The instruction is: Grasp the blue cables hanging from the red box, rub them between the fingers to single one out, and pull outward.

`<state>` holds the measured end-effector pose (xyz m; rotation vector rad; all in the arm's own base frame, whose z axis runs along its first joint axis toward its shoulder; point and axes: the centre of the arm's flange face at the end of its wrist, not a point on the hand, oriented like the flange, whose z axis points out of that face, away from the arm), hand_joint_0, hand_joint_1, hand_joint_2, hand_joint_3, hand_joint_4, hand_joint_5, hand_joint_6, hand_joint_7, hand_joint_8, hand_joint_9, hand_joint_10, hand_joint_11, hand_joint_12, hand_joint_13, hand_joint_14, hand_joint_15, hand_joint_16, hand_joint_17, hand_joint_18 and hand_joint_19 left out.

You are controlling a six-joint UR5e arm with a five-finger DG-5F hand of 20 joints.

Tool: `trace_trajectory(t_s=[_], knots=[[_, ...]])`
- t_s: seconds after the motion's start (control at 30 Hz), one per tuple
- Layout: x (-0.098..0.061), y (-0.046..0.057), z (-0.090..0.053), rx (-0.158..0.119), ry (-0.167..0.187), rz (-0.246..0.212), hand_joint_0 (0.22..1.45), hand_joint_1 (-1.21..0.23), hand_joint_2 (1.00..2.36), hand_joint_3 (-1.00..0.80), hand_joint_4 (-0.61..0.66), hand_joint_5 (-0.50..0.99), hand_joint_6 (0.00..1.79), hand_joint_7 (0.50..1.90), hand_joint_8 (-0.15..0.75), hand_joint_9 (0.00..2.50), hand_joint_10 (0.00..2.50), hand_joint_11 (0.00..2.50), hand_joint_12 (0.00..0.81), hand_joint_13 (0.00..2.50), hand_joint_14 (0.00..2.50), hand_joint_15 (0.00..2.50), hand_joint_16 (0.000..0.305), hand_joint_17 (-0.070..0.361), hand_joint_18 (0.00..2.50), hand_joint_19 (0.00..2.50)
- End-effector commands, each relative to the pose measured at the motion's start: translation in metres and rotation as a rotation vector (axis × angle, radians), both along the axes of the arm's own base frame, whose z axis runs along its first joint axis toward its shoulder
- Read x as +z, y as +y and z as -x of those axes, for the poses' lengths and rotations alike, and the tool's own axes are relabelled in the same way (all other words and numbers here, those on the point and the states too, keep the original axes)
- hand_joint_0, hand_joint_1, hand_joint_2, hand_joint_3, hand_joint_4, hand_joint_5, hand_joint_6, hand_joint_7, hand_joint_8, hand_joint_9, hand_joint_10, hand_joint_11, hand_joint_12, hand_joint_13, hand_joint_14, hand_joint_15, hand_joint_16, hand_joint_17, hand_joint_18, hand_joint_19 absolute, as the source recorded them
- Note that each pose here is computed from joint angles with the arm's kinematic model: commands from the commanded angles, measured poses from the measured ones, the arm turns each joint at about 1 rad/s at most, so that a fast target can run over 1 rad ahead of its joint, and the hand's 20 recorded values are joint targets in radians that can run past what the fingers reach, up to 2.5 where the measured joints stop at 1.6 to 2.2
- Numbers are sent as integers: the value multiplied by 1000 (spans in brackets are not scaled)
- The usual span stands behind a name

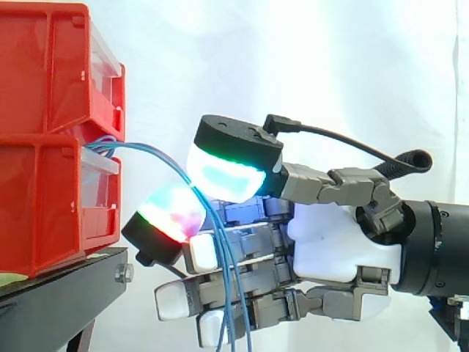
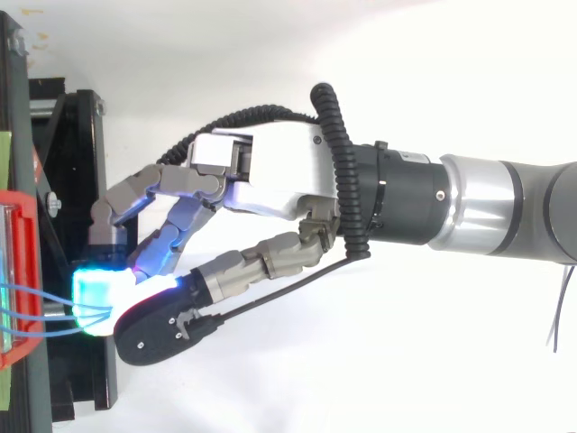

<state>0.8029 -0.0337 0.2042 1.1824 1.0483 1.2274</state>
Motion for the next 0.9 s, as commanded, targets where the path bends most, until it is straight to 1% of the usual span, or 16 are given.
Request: trace_trajectory(t_s=[0.0, 0.1, 0.17, 0.23, 0.3, 0.43, 0.53, 0.6, 0.67, 0.83, 0.87], knots=[[2, -2, 0, -2, -1, 2, 614, -756, 1015, -248, 146, -155, 853, 906, 309, 1028, 22, 599, 351, 870, 16, 415, 45, 102, 797, 593], [2, 1, 0, 1, 0, 2, 567, -721, 1007, -393, 164, -156, 839, 889, 308, 1033, 18, 598, 351, 878, 16, 415, 46, 105, 810, 595], [3, 3, 0, 4, -1, 2, 556, -695, 1003, -448, 175, -153, 817, 901, 310, 1032, 20, 589, 358, 882, 15, 412, 47, 106, 818, 602], [1, 3, 1, 4, 2, 4, 540, -670, 1001, -477, 186, -147, 795, 898, 314, 1034, 18, 593, 362, 886, 15, 415, 48, 107, 824, 596], [2, 4, 0, 5, 1, 7, 529, -646, 1000, -500, 185, -137, 755, 949, 314, 1038, 18, 590, 367, 888, 15, 419, 48, 109, 830, 600], [1, 6, 0, 6, 2, 10, 526, -636, 1000, -500, 186, -132, 736, 959, 320, 1038, 18, 585, 367, 887, 16, 415, 49, 110, 833, 591], [2, 6, 1, 6, 1, 8, 542, -675, 1000, -497, 169, -132, 734, 980, 317, 1032, 20, 583, 364, 885, 16, 414, 48, 108, 826, 596], [2, 6, 1, 6, 1, 8, 585, -738, 1005, -432, 148, -145, 775, 966, 302, 1025, 20, 597, 355, 883, 16, 424, 46, 104, 814, 606], [2, 6, 1, 6, 1, 8, 595, -756, 1007, -408, 145, -154, 804, 918, 304, 1028, 19, 614, 351, 882, 16, 421, 46, 104, 813, 599], [2, 7, 0, 6, 1, 8, 629, -793, 1013, -322, 131, -162, 834, 893, 300, 1023, 21, 610, 348, 887, 16, 426, 46, 103, 813, 599], [0, 7, 1, 6, 7, 9, 629, -793, 1013, -309, 124, -162, 835, 900, 299, 1022, 20, 601, 348, 889, 18, 429, 46, 103, 814, 597]])
